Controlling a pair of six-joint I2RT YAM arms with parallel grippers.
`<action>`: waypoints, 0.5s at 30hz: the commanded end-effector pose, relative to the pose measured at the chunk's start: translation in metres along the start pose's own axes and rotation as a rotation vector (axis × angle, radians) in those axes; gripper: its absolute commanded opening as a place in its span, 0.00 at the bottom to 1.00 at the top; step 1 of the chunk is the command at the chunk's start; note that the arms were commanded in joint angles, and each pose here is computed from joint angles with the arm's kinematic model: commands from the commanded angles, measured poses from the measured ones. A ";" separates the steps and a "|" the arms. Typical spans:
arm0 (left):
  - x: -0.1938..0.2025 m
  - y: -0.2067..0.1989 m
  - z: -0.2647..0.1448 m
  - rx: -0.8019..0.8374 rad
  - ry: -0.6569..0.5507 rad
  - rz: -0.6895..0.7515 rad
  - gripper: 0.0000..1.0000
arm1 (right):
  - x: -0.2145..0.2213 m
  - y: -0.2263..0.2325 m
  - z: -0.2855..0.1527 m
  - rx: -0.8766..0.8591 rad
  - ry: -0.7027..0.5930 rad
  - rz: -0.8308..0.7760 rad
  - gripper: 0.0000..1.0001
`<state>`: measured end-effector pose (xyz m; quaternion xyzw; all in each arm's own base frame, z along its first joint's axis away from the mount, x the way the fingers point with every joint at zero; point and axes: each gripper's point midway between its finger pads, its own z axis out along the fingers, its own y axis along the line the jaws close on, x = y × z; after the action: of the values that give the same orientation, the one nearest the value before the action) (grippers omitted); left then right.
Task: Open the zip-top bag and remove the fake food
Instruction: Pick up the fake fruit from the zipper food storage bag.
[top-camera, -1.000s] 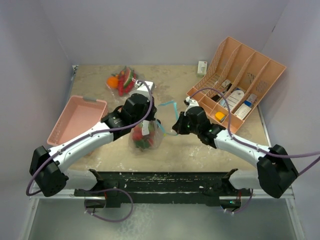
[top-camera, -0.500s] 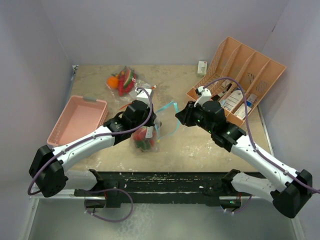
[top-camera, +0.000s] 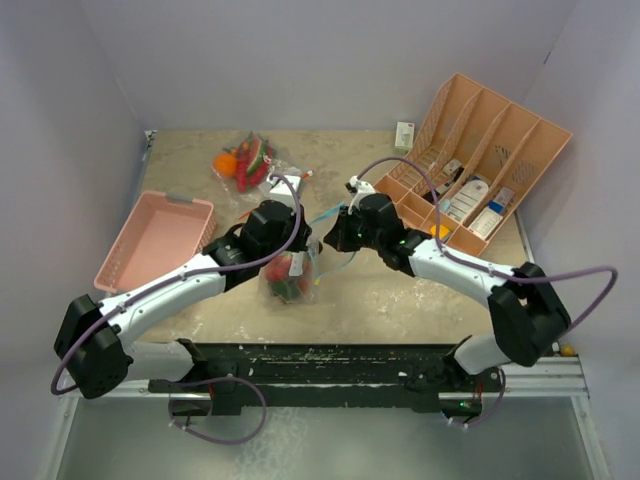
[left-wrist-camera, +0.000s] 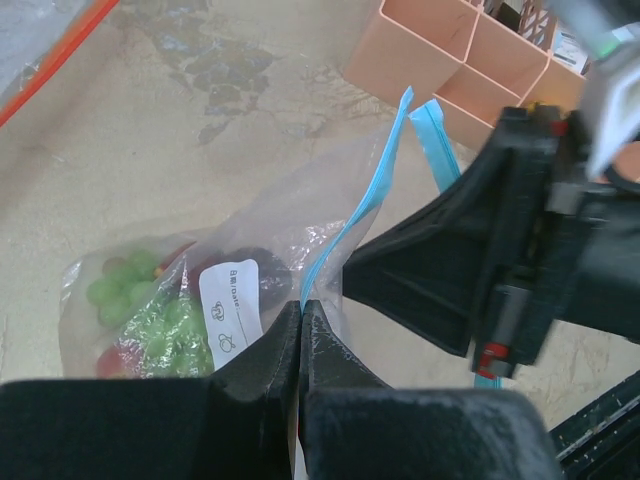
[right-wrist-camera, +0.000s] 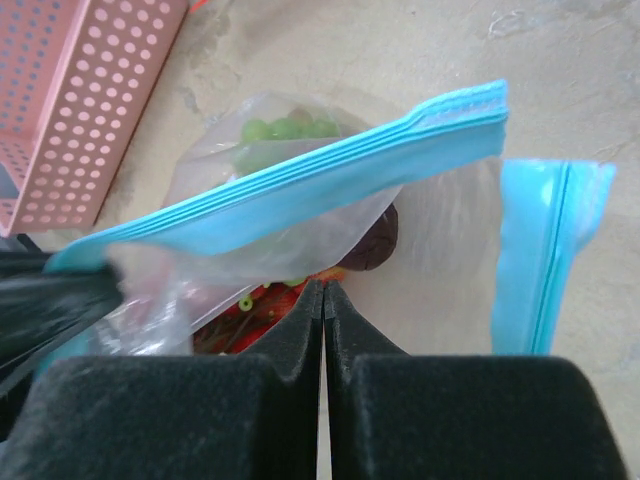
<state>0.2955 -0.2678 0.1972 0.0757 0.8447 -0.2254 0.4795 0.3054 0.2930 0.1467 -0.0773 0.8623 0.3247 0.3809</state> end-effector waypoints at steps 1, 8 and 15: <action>-0.029 -0.006 -0.015 0.014 -0.082 -0.031 0.00 | -0.008 0.018 0.019 -0.105 -0.045 -0.001 0.01; -0.030 -0.005 -0.018 0.019 -0.084 -0.017 0.07 | 0.002 0.024 0.045 -0.134 -0.038 -0.034 0.18; -0.042 0.014 -0.043 -0.057 -0.142 -0.010 0.99 | 0.012 0.028 0.058 -0.182 -0.044 -0.019 0.26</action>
<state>0.2904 -0.2539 0.2136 0.0676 0.8382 -0.2182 0.4952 0.3157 0.3374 0.1015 -0.1051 0.8513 0.3622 0.3647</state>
